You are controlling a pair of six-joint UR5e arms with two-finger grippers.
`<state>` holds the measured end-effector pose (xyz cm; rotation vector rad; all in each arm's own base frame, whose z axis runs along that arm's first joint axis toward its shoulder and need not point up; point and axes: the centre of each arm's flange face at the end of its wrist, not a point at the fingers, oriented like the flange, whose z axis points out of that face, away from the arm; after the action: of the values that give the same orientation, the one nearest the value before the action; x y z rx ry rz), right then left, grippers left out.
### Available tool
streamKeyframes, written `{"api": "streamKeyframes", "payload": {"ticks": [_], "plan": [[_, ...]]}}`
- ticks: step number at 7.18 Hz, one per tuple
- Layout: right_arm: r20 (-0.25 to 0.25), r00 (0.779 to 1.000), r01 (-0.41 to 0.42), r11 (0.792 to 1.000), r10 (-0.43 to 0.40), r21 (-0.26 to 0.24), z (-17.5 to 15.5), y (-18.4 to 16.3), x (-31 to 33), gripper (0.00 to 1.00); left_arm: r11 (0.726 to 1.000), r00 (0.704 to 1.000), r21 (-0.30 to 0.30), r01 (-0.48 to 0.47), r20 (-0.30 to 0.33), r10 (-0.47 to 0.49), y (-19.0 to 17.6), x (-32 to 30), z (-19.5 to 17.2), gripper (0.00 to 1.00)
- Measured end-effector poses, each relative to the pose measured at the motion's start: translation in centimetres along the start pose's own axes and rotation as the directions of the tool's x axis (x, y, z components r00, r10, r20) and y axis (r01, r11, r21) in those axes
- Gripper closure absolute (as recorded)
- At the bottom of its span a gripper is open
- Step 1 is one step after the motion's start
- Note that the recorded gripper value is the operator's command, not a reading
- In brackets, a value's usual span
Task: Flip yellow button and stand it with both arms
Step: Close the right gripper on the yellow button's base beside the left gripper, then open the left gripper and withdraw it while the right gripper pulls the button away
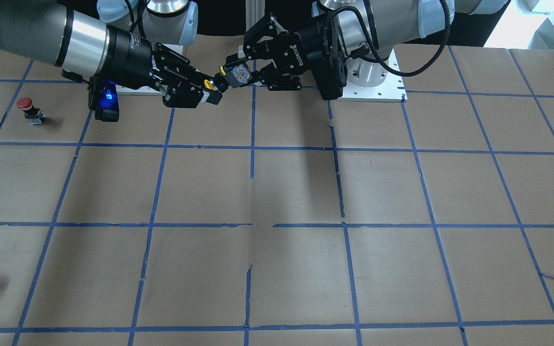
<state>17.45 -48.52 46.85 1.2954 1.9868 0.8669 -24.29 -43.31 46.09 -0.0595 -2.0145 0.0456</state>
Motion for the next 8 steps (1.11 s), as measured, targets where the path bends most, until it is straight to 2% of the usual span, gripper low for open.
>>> {"api": "streamKeyframes", "payload": {"ticks": [1,2,8], "plan": [[0.000,1.000,-0.001,1.000,0.001,0.001,0.0,0.0,0.0,0.72,1.000,1.000,0.000,0.001,0.000,-0.001,0.0,0.0,0.0,0.56],[0.000,1.000,-0.001,1.000,0.001,0.001,-0.1,-0.1,0.0,0.73,1.000,1.000,-0.001,0.002,0.000,-0.002,-0.1,-0.1,0.0,0.01],[0.021,1.000,-0.017,1.000,0.016,0.015,-1.5,-1.0,0.1,0.74,1.000,1.000,0.013,0.015,0.014,-0.015,-0.7,0.3,-0.2,0.02]]}}
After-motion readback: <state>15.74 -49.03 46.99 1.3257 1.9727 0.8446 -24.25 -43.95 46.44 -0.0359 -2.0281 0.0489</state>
